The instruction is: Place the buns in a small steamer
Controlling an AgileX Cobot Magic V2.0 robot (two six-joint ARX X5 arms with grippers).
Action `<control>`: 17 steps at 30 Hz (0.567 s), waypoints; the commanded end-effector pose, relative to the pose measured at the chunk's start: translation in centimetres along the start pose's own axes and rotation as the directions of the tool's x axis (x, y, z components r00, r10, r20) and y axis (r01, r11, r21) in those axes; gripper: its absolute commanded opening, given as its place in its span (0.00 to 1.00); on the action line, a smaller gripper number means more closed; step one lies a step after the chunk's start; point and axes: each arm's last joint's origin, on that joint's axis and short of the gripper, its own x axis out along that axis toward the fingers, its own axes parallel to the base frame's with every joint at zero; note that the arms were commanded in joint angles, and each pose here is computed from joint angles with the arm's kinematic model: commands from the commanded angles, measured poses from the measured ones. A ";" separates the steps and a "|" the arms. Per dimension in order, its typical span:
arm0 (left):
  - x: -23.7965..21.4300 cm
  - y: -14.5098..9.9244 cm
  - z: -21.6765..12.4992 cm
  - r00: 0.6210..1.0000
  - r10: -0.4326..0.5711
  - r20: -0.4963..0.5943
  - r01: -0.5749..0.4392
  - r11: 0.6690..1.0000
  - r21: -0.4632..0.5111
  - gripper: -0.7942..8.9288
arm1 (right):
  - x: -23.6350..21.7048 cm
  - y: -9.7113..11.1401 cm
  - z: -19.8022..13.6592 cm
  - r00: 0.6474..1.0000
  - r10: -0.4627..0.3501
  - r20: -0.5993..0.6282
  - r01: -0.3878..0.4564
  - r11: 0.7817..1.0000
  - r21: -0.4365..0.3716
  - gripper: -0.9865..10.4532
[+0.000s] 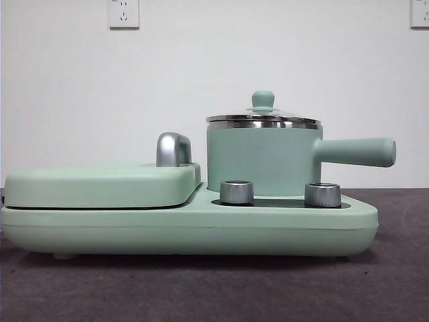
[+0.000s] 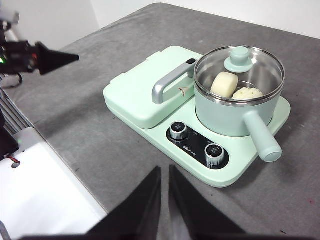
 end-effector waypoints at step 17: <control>1.0 3.3 -5.1 0.950 0.292 0.105 -0.301 0.950 0.082 0.09 | -0.1 0.0 0.3 1.000 0.006 0.014 -0.006 1.000 -0.015 0.11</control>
